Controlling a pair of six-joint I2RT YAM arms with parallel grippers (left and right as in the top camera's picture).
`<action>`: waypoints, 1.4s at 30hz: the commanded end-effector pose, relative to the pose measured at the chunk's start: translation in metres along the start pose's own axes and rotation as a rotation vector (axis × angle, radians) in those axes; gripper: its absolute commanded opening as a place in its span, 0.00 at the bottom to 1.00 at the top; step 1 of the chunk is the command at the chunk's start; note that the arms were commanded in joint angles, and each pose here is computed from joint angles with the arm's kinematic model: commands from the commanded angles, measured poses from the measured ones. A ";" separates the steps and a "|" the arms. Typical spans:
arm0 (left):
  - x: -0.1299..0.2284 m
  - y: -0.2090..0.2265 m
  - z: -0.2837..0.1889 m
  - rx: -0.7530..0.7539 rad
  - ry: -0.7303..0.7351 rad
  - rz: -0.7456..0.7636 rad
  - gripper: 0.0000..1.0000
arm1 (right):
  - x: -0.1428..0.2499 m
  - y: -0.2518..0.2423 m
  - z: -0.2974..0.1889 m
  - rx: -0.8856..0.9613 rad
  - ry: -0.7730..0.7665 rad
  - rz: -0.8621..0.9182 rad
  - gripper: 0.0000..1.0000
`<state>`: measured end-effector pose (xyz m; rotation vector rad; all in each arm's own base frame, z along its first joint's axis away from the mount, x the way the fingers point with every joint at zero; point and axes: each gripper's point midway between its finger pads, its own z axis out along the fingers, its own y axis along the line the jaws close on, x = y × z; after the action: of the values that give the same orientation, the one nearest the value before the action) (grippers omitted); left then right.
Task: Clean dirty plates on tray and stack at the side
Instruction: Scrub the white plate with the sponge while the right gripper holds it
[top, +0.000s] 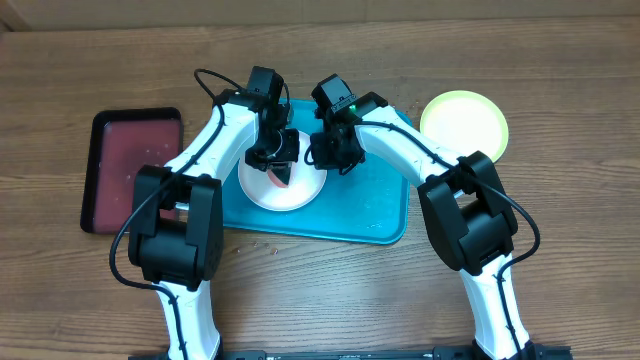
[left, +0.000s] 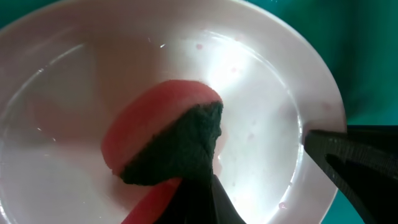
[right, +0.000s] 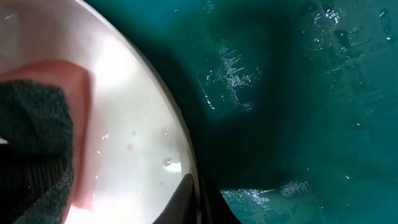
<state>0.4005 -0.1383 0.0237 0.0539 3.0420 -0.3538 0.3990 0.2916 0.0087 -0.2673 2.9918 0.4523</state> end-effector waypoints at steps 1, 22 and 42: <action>0.005 -0.010 0.004 0.025 0.035 0.035 0.04 | 0.008 -0.017 0.016 0.063 0.025 0.004 0.04; -0.022 0.043 0.004 -0.176 -0.090 -0.043 0.04 | 0.009 -0.017 0.016 0.064 0.029 0.005 0.04; 0.025 -0.013 0.020 -0.038 0.080 0.010 0.04 | 0.008 -0.017 0.016 0.063 0.027 0.004 0.04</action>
<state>0.3958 -0.1572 0.0214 0.0519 3.0430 -0.3344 0.3988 0.2916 0.0087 -0.2673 2.9923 0.4527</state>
